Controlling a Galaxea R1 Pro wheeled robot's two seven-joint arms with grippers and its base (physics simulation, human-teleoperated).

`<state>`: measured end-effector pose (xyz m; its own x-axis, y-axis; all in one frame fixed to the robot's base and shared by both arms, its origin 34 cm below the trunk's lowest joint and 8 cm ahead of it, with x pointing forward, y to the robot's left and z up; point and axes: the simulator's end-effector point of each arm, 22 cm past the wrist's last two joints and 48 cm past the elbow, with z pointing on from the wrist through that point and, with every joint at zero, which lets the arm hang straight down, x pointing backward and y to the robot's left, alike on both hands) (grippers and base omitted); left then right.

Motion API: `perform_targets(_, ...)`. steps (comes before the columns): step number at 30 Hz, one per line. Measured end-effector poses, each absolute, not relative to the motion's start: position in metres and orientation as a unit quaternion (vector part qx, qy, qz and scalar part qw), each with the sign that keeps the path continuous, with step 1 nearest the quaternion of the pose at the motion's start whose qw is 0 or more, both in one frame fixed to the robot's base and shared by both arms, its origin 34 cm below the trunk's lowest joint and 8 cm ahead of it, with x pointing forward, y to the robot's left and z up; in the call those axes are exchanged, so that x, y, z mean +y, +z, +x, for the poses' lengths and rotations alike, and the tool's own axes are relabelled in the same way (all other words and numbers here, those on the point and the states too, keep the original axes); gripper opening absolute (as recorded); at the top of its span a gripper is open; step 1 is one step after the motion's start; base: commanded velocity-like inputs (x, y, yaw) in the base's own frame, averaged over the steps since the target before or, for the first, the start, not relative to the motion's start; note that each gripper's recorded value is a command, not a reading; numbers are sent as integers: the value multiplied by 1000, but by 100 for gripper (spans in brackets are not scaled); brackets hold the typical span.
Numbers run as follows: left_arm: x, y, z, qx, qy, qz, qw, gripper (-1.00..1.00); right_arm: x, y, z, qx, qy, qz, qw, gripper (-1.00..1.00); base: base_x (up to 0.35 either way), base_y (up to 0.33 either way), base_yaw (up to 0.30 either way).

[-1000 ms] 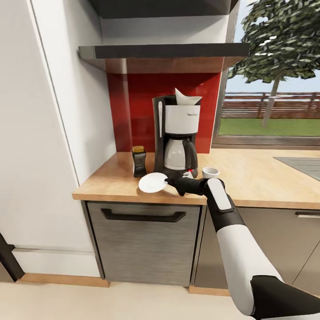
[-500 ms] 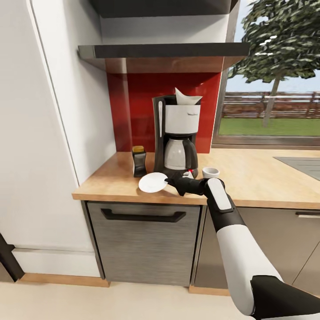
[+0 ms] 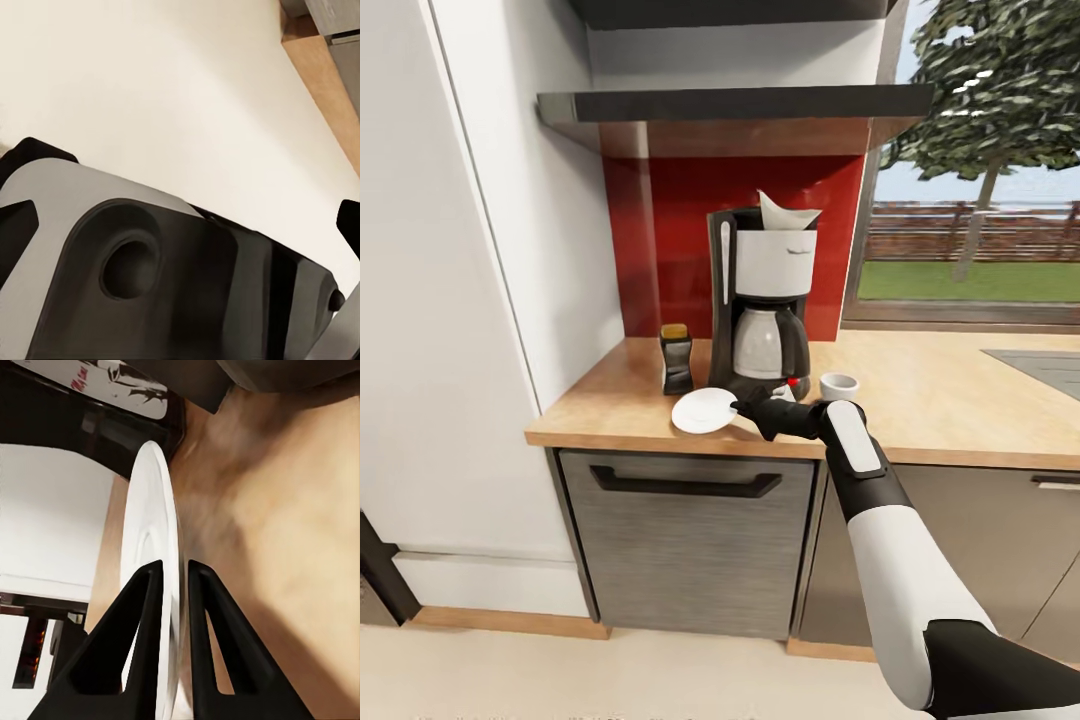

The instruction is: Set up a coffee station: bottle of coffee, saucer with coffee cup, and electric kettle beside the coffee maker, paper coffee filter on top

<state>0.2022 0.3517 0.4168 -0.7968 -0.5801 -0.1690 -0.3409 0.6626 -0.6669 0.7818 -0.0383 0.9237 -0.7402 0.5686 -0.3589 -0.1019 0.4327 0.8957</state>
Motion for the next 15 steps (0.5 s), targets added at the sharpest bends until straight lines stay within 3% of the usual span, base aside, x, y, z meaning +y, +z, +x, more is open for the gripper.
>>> perform_targets(15, 351, 416, 201, 893, -320, -257, 184, 100, -38, 924, 782, 778, 515, 151, 327, -100, 0, 0, 6)
